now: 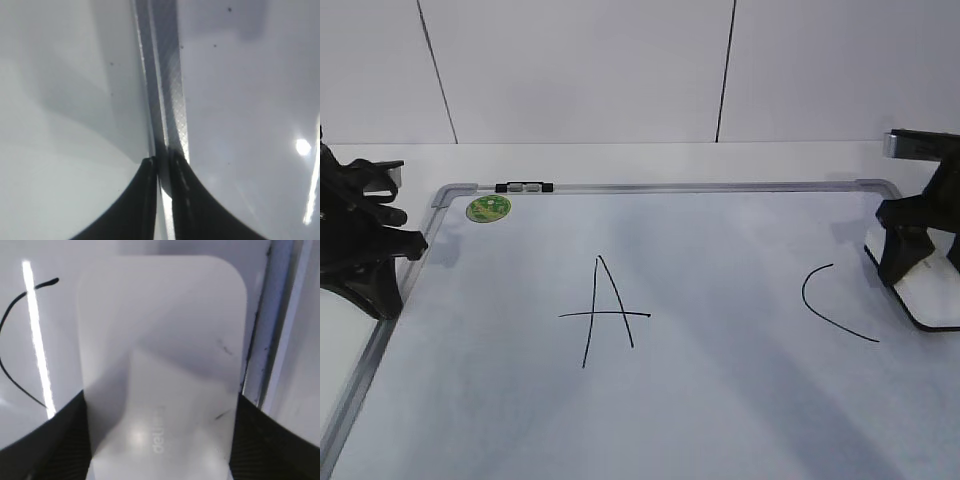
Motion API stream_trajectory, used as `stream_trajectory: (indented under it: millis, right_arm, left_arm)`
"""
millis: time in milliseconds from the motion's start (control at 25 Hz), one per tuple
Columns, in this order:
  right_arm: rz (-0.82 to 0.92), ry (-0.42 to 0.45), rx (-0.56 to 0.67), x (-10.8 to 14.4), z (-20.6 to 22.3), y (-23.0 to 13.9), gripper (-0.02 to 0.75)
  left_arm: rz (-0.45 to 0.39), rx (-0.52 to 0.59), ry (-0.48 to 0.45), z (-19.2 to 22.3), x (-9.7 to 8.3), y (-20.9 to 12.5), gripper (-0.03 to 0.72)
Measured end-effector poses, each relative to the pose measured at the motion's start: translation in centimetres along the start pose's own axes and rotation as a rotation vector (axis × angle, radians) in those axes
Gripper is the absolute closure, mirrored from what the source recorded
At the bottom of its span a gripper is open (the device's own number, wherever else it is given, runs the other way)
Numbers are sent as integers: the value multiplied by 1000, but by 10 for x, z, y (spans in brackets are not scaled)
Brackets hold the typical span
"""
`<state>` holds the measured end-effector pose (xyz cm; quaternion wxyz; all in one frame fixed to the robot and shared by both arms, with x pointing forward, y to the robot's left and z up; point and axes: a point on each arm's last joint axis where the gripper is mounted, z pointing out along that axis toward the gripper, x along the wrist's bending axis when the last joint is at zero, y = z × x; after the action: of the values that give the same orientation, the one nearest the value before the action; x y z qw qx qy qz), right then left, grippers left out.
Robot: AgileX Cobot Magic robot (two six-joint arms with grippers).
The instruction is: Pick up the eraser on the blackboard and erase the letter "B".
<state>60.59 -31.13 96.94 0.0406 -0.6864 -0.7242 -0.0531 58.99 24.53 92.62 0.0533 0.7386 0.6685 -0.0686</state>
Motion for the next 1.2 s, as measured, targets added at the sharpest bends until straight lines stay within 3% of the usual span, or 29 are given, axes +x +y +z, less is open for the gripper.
stream_trajectory:
  millis: [520, 920, 1200]
  right_arm:
    - [-28, -30, 36, -6, 3, 15, 190]
    - [48, -67, 38, -17, 9, 17, 190]
    - [67, -34, 32, -15, 9, 18, 190]
  left_arm:
    - [0, 0, 0, 0, 0, 0, 641]
    - [0, 0, 0, 0, 0, 0, 641]
    - [0, 0, 0, 0, 0, 0, 641]
